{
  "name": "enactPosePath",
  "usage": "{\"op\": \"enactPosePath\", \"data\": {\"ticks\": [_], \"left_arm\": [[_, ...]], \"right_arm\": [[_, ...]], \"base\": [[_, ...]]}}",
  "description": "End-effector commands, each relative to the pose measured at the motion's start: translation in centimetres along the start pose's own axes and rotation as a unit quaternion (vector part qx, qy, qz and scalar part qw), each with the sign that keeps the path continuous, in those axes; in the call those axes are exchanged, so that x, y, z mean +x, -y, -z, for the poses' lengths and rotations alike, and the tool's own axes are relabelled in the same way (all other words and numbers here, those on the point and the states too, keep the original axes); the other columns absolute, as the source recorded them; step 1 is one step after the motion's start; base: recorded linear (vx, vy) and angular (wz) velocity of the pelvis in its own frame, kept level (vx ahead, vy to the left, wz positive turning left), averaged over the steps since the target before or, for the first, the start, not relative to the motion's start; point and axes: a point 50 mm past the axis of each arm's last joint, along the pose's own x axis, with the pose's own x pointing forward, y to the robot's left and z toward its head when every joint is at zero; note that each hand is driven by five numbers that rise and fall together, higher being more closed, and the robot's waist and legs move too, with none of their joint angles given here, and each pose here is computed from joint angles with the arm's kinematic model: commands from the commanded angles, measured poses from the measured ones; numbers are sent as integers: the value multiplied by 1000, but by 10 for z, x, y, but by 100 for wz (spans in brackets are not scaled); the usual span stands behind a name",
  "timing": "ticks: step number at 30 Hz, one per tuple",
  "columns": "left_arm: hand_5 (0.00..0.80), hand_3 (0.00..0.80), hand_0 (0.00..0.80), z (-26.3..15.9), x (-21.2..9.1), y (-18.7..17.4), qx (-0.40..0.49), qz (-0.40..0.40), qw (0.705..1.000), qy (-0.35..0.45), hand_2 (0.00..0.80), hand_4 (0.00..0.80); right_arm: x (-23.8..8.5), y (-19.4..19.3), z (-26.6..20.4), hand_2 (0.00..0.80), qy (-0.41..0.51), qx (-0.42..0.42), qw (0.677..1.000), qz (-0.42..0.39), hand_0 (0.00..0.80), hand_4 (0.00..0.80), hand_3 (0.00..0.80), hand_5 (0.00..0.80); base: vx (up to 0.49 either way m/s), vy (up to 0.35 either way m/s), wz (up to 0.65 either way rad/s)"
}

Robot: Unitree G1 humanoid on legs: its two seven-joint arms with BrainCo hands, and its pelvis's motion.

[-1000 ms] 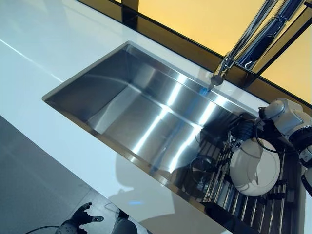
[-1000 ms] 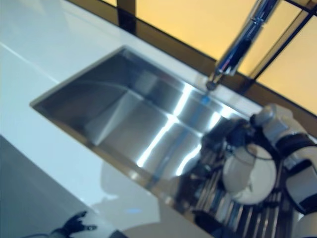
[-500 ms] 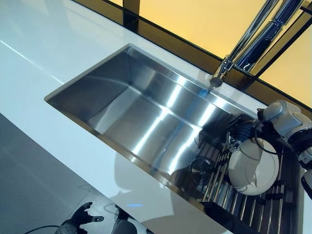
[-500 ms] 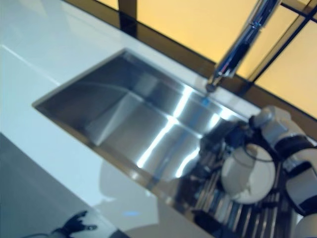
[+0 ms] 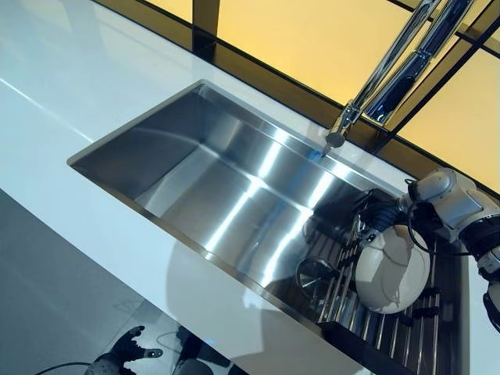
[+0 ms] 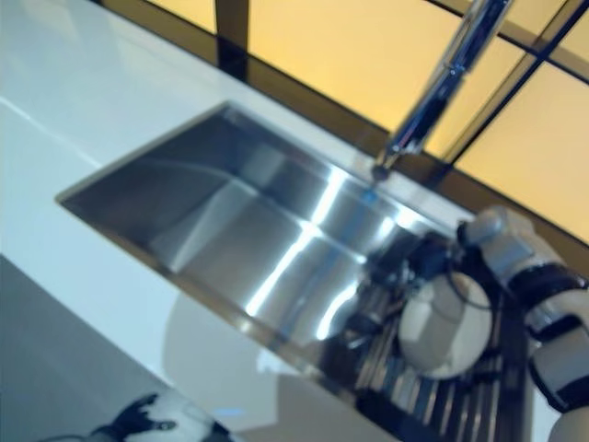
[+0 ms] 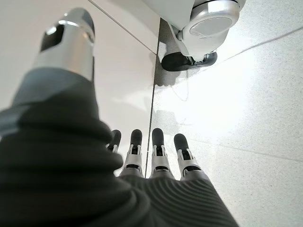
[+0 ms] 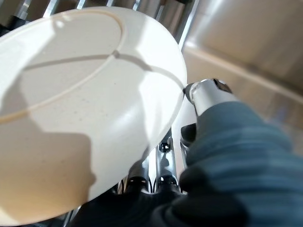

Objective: Take plates into dishwasher

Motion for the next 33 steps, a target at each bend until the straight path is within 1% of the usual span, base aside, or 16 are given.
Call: {"op": "enactPosePath", "data": {"ticks": [1,10,21,27,33], "left_arm": [[0,0,0,18,-6,2,-1,-2,1000,-20,0,0],[0,0,0,18,-5,3,-13,-7,1000,-20,0,0],[0,0,0,21,-6,1,-16,-13,999,-29,0,0],[0,0,0,23,-6,2,-18,-11,999,-33,0,0],[0,0,0,27,-7,7,-19,-8,999,-35,0,0]], "right_arm": [[-15,-2,12,800,-27,6,1000,8,800,800,800,800],[-17,-5,14,800,-16,3,1000,24,800,800,800,800],[-18,-4,15,800,0,1,999,42,800,800,800,800],[-20,0,12,800,17,5,996,84,800,800,800,800],[-30,7,12,800,40,11,989,144,800,800,800,800]], "base": [[-24,54,-12],[-35,55,-17],[-18,14,-6],[-8,11,-3],[0,0,0]]}}
